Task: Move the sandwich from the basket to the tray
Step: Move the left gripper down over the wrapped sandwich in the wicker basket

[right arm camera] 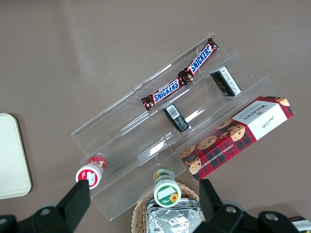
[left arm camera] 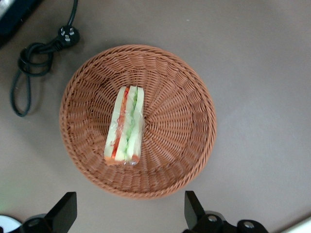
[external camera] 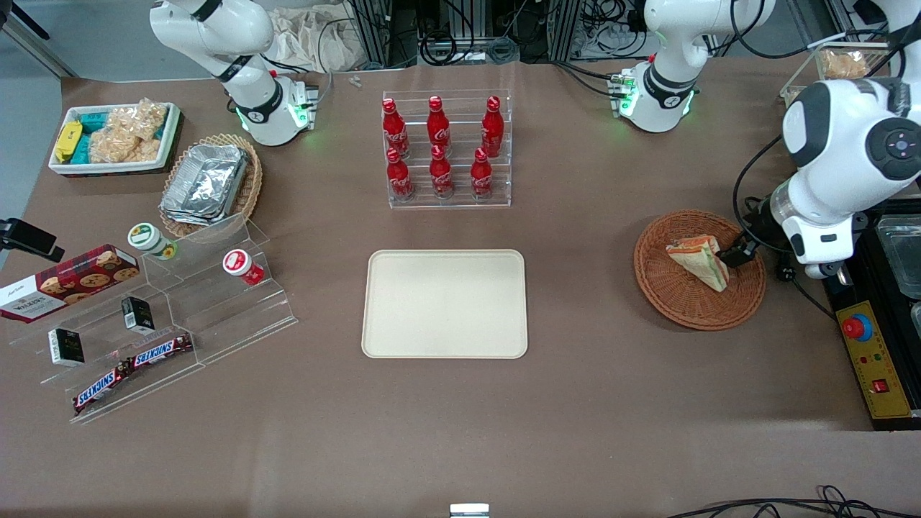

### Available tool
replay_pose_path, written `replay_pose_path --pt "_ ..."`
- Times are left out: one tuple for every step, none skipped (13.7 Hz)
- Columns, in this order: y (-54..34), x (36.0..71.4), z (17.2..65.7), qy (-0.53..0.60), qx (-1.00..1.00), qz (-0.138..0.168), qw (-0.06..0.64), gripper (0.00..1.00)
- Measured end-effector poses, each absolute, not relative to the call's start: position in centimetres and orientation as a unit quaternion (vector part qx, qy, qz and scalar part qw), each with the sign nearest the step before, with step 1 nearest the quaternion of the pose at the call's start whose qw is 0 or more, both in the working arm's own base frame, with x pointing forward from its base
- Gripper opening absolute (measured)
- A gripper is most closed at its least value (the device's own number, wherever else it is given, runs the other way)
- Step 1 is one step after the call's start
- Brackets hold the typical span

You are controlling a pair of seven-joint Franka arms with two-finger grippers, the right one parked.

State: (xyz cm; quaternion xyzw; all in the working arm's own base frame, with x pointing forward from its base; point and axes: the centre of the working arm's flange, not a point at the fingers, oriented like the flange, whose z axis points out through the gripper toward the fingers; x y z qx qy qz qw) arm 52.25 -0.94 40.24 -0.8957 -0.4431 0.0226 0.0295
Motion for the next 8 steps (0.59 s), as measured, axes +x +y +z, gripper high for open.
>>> replay_pose_path --pt "-0.5 51.8 38.8 -0.451 -0.891 0.025 0.03 1.0" --pt "0.1 51.6 37.5 -0.458 -0.888 0.031 0.033 1.0" --pt "0.6 51.5 36.3 -0.465 -0.884 0.036 0.035 1.0" --pt "1.1 51.5 35.2 -0.472 -0.88 0.038 0.036 1.0" --pt "1.6 51.3 34.0 -0.477 -0.878 0.036 0.035 1.0" --pt "1.9 50.9 32.7 -0.48 -0.876 0.034 0.033 1.0" --pt "2.1 50.3 31.4 -0.482 -0.875 0.031 0.031 1.0" --pt "2.1 49.6 30.3 -0.483 -0.875 0.029 0.03 1.0"
